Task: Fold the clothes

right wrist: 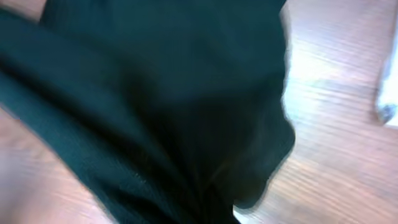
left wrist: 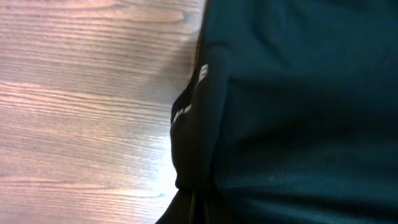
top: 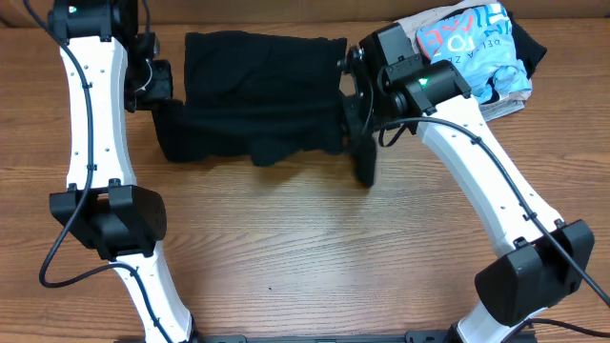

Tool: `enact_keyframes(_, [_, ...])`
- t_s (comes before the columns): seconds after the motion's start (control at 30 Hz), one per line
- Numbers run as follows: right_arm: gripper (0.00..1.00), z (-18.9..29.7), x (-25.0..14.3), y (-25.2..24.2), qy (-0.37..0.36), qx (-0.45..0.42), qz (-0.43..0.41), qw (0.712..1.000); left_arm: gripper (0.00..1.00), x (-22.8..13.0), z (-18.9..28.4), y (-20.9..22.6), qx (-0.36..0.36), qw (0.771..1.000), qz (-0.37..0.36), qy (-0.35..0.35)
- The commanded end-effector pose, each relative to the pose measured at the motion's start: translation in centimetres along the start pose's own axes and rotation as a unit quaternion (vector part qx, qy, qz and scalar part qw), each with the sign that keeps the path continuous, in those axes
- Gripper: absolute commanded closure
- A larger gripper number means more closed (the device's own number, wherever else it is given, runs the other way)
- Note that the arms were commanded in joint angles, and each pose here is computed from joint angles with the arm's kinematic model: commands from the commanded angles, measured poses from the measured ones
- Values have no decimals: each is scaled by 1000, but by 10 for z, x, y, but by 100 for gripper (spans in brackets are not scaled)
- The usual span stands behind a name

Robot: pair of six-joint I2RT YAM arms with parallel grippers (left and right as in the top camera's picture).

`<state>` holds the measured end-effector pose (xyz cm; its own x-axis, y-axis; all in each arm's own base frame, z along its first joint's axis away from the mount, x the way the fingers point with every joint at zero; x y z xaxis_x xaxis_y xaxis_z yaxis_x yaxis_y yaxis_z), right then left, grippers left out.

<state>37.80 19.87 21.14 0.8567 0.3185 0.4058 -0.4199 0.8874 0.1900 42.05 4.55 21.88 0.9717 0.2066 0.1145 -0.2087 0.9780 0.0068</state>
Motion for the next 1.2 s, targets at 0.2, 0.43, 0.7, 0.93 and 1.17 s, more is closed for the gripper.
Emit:
enact_keyframes(0.2, [96, -21, -81, 72, 140, 75, 1, 987, 96, -40, -18, 27, 43, 996, 7, 72])
enact_keyframes(0.43, [66, -44, -155, 93, 253, 56, -4, 966, 89, -80, -52, 41, 82, 983, -2, 166])
enact_keyframes(0.7, [33, -34, -177, 94, 286, 45, 2, 957, 0, -96, -65, 46, 96, 975, -11, 202])
enact_keyframes(0.93, [25, -20, -138, 71, 179, 15, -12, 984, 0, -75, -70, 37, 77, 985, -13, 155])
enact_keyframes(1.17, [25, -23, -102, 41, 109, 9, -50, 993, 0, -34, -79, -42, -108, 985, -130, 46])
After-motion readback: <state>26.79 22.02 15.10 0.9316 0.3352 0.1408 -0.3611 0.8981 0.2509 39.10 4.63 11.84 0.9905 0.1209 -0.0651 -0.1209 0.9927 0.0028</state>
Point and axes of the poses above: each gripper's point midway between its finger pads, its own z axis back along the fingers, its own y axis along the line the jaws close on, x = y × z, the point moved 2 cm from there along z, back along the fingers, and after that the axes turned 3 degrees about z, right-handed, at the moved point
